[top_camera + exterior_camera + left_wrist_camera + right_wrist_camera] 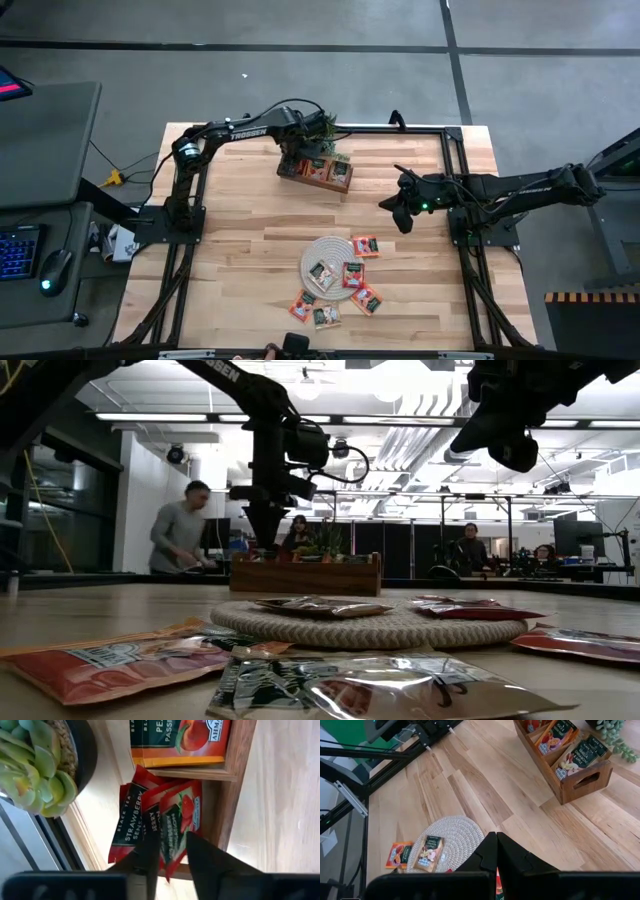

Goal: Pick & Place Tea
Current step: Put the red tea bag into the left section of the wooden organizer, then adjust the red tea bags in the left section of the wooden organizer

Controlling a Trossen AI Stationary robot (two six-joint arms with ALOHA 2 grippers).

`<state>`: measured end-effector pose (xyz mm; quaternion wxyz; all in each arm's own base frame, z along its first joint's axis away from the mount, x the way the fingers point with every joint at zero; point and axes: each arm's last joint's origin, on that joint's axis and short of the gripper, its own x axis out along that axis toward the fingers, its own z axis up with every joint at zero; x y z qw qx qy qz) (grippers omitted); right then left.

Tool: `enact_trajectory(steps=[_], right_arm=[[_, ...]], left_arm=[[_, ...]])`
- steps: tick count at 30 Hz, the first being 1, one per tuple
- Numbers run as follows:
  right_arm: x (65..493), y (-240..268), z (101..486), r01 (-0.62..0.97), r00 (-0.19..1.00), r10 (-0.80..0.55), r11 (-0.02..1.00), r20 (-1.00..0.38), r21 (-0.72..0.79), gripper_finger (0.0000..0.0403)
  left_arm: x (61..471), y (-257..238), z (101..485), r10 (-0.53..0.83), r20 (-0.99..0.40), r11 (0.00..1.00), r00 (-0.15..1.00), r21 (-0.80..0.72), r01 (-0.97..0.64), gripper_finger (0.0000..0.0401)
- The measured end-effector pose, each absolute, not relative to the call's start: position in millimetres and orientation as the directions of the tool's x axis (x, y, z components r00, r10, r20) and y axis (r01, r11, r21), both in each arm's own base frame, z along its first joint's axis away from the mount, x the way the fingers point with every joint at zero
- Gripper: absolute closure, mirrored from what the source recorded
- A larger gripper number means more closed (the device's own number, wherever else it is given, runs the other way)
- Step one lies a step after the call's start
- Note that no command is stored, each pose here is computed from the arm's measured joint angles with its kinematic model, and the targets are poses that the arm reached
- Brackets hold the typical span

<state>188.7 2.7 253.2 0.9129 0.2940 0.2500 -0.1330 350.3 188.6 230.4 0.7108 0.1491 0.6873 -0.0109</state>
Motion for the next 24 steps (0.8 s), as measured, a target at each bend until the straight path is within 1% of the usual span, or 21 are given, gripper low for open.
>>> enact_trajectory(steps=[4, 8, 17, 24], right_arm=[[188.7, 2.7, 253.2, 0.390, 0.839, -0.096, 0.792, -0.535, 0.470, 0.0403], [188.7, 2.8, 253.2, 0.390, 0.839, -0.095, 0.792, -0.535, 0.470, 0.0403], [188.7, 2.7, 253.1, 0.389, 0.839, -0.095, 0.793, -0.535, 0.469, 0.0403], [188.7, 2.9, 253.1, 0.386, 0.840, -0.092, 0.795, -0.535, 0.468, 0.0403]], left_arm=[[350.1, 188.7, 231.8, 0.194, -0.980, 0.959, 0.050, 0.200, 0.200, 0.0269], [351.5, 190.2, 244.2, 0.221, -0.974, 0.958, 0.053, 0.227, 0.177, 0.0251], [358.1, 194.1, 282.8, 0.273, -0.952, 0.944, 0.141, 0.293, 0.150, 0.0250], [357.6, 197.0, 286.2, 0.250, -0.953, 0.936, 0.169, 0.282, 0.211, 0.0250]])
